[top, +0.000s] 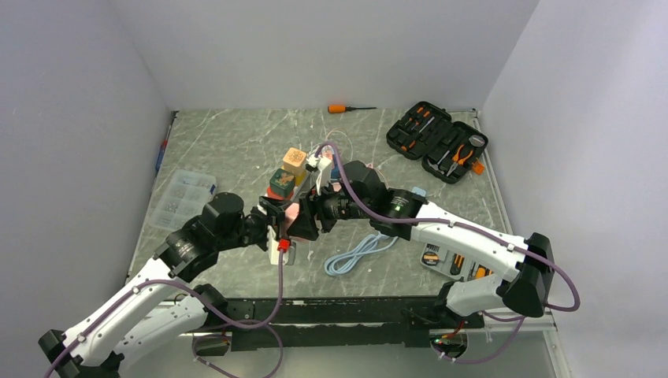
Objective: Pull the plug off the socket
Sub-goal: Remove the plug from the socket, then place the plug at the center of the board.
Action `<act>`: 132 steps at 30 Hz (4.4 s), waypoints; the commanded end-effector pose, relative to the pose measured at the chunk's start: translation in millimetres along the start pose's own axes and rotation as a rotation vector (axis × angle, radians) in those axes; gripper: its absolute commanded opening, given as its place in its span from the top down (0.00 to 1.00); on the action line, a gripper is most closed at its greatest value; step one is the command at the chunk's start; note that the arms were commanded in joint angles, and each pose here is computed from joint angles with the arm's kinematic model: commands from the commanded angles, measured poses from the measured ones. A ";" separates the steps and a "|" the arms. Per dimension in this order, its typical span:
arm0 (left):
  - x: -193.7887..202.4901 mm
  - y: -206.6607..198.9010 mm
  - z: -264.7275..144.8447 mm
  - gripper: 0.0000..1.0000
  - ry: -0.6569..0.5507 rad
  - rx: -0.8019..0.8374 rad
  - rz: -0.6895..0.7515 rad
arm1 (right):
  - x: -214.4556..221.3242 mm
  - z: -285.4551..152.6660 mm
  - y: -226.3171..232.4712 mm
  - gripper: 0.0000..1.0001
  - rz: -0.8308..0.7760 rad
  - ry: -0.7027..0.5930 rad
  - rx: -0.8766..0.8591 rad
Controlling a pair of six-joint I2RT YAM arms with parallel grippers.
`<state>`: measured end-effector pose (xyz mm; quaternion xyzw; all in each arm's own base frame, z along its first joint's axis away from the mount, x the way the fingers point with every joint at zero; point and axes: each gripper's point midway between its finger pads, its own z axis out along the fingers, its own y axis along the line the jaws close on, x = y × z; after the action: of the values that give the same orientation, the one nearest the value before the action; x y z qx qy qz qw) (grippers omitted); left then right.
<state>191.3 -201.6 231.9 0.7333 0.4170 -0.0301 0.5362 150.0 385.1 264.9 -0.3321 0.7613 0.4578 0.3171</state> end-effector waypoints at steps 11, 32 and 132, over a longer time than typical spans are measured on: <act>-5.8 19.8 -10.9 0.97 0.008 -0.073 0.045 | 4.5 -9.1 8.4 1.00 -0.012 -0.032 -0.048; 60.5 -24.9 4.6 1.00 0.265 0.112 0.179 | 47.7 -58.8 5.0 1.00 0.013 0.065 0.006; 115.8 -126.2 7.7 1.00 0.394 0.316 -0.750 | 132.8 -256.7 -444.6 1.00 0.885 0.008 1.709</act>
<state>180.9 -119.1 71.2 0.6001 0.7457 -0.1315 0.2579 373.5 -36.6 39.5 0.3369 0.8992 -0.1443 0.2389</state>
